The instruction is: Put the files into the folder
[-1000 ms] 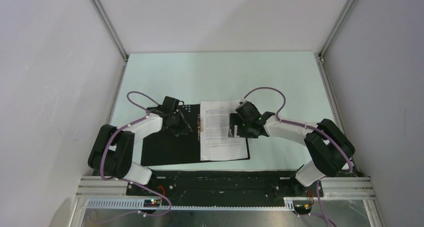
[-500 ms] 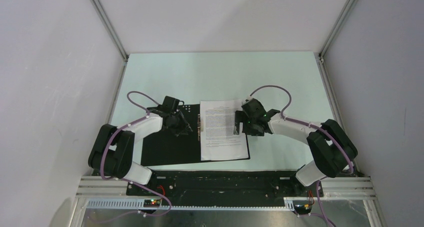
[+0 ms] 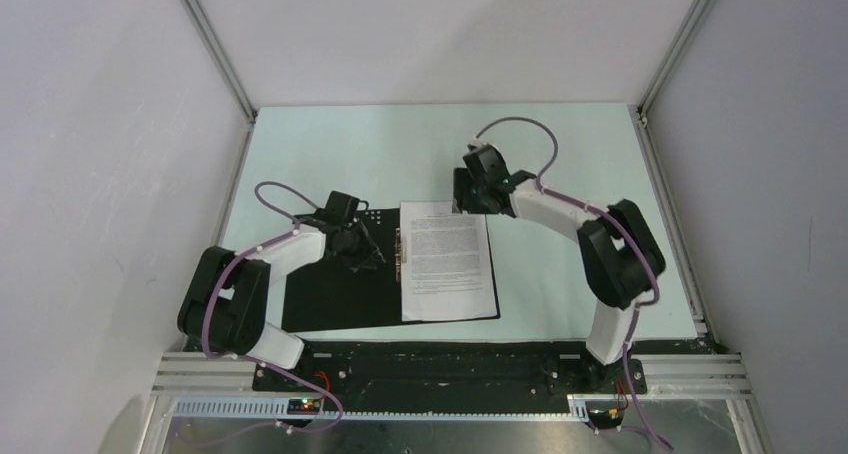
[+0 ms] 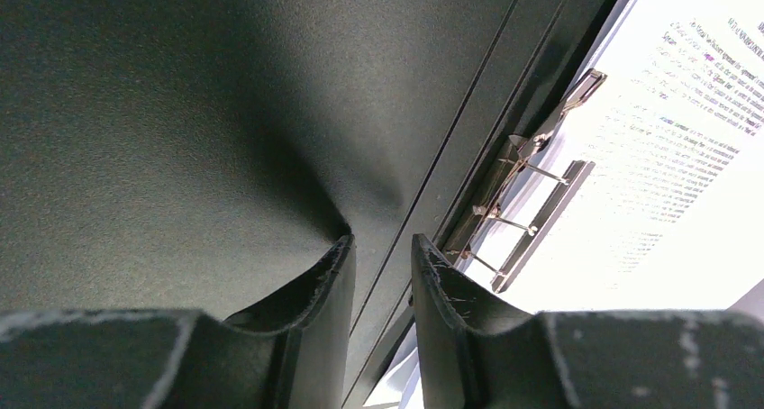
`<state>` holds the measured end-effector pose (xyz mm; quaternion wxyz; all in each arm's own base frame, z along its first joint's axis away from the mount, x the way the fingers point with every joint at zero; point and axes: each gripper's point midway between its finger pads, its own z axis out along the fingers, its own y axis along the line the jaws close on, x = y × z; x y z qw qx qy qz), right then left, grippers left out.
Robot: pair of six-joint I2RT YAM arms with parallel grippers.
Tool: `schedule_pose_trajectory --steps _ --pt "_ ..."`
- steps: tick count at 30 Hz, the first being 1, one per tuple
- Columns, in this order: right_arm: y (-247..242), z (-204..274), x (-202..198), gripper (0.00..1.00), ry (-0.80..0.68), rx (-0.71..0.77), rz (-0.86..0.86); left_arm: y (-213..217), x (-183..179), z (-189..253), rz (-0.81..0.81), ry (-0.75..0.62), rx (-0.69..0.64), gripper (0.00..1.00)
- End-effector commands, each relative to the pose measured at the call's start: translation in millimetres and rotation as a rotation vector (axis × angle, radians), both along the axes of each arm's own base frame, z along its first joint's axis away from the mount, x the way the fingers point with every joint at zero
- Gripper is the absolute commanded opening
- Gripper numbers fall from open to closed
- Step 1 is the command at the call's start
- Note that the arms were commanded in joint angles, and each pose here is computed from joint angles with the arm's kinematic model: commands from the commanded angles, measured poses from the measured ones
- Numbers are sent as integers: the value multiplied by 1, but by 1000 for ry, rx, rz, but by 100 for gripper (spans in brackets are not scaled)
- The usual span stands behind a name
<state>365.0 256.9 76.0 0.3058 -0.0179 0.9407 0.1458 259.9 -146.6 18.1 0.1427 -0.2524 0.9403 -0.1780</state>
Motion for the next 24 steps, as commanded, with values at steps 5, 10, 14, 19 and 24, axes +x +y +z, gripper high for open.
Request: schedule_pose_trajectory --steps 5,10,14,19,24 --pt "26 -17 71 41 -55 -83 32 5 8 -3 7 1 30 36" --pt "48 -17 92 40 -96 -117 64 4 8 -2 9 3 26 36" --pt "58 -27 98 40 -93 -138 81 4 7 -3 12 5 25 35" --pt "70 -36 100 40 -71 -134 109 5 6 -4 12 8 27 35" --pt "80 -50 93 40 -29 -138 145 5 6 -4 13 9 27 35"
